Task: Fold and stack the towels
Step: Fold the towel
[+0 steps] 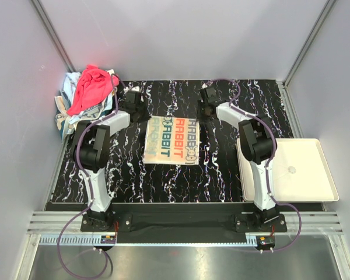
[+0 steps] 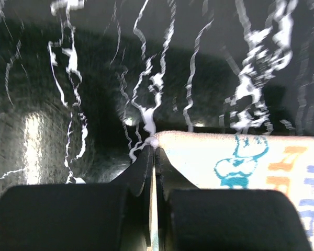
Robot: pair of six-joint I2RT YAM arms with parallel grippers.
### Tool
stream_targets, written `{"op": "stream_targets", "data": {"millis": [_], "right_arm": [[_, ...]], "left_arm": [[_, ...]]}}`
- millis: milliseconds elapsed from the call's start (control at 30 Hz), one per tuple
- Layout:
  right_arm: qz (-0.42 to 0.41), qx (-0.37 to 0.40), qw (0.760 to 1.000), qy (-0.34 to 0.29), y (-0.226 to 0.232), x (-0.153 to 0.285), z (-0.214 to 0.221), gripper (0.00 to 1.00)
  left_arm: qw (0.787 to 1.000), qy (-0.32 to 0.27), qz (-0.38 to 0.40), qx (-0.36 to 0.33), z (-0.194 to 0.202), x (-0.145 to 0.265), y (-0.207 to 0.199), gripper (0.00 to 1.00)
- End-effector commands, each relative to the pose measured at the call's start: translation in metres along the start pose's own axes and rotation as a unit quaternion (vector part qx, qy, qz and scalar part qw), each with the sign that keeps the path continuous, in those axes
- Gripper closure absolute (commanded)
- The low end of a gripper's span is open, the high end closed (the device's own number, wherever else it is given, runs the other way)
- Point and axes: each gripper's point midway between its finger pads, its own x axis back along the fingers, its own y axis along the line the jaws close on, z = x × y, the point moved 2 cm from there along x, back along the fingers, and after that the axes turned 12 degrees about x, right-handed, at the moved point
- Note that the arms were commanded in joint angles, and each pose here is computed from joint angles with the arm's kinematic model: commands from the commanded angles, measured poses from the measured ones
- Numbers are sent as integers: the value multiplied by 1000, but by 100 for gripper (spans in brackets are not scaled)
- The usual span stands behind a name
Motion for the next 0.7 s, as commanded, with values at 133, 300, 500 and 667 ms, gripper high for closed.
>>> {"op": "stream_targets", "data": {"millis": [133,300,500,667], "right_arm": [[-19,-6,991,-129,6,62,-62,94],[-47,-18,989,-142,14,85,-59,95],[-86,-23,987,-133,32,102,-30,95],[-77,-8,991,-112,44,103,6,95]], "left_arm": [[989,-124,75,9,-58,57,-41,100],[990,-121,70,22,-46,67,-31,100],[991,-118,62,35,-25,77,-13,100],[989,-119,77,44,-9,91,-7,100]]}}
